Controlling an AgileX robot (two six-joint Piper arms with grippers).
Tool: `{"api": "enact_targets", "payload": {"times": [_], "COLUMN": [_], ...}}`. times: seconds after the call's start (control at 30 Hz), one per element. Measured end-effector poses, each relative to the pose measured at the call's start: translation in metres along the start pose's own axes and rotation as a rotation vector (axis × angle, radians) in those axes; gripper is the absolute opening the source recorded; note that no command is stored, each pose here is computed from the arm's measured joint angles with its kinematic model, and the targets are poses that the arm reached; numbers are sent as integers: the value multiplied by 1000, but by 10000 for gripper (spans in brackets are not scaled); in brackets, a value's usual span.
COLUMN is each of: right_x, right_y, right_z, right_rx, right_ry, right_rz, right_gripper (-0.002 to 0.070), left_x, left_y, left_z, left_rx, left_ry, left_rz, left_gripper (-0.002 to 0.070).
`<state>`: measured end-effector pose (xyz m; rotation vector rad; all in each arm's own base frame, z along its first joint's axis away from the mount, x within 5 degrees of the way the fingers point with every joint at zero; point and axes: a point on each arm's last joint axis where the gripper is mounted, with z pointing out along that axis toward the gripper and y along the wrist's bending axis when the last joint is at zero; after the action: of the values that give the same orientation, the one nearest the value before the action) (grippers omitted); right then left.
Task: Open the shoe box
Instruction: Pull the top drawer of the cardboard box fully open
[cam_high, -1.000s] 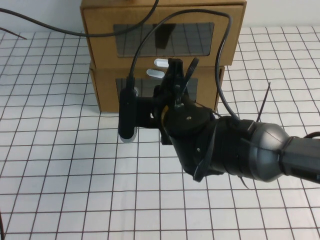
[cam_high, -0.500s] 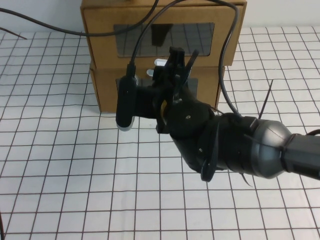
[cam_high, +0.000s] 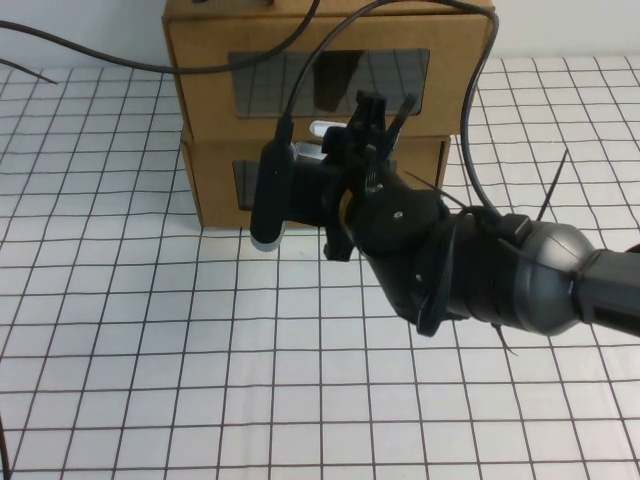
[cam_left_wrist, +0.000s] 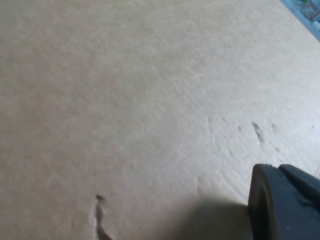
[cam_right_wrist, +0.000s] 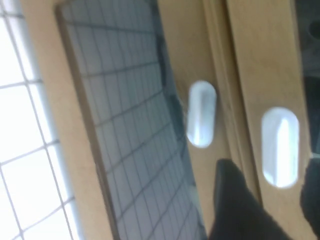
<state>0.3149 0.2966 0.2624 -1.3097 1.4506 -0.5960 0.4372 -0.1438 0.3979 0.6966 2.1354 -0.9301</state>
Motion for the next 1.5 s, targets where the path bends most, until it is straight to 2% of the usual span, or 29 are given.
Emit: {"api": "enact_targets", "payload": {"times": [0.43, 1.33, 1.5], "right_x": [-16, 0, 0], "right_y": [2, -1, -1], "right_z": [28, 41, 42], "right_rx": [25, 58, 61], "right_ry": [-15, 59, 64], "right_rz": [3, -57, -57], "right_gripper": [270, 252, 200], "left_x": [0, 0, 0], "left_y": [-1, -1, -1], "left_z": [0, 0, 0], "left_rx": [9, 9, 9], "left_ry": [3, 3, 3], "left_rz": [-7, 2, 2], "left_gripper": [-5, -5, -5]}}
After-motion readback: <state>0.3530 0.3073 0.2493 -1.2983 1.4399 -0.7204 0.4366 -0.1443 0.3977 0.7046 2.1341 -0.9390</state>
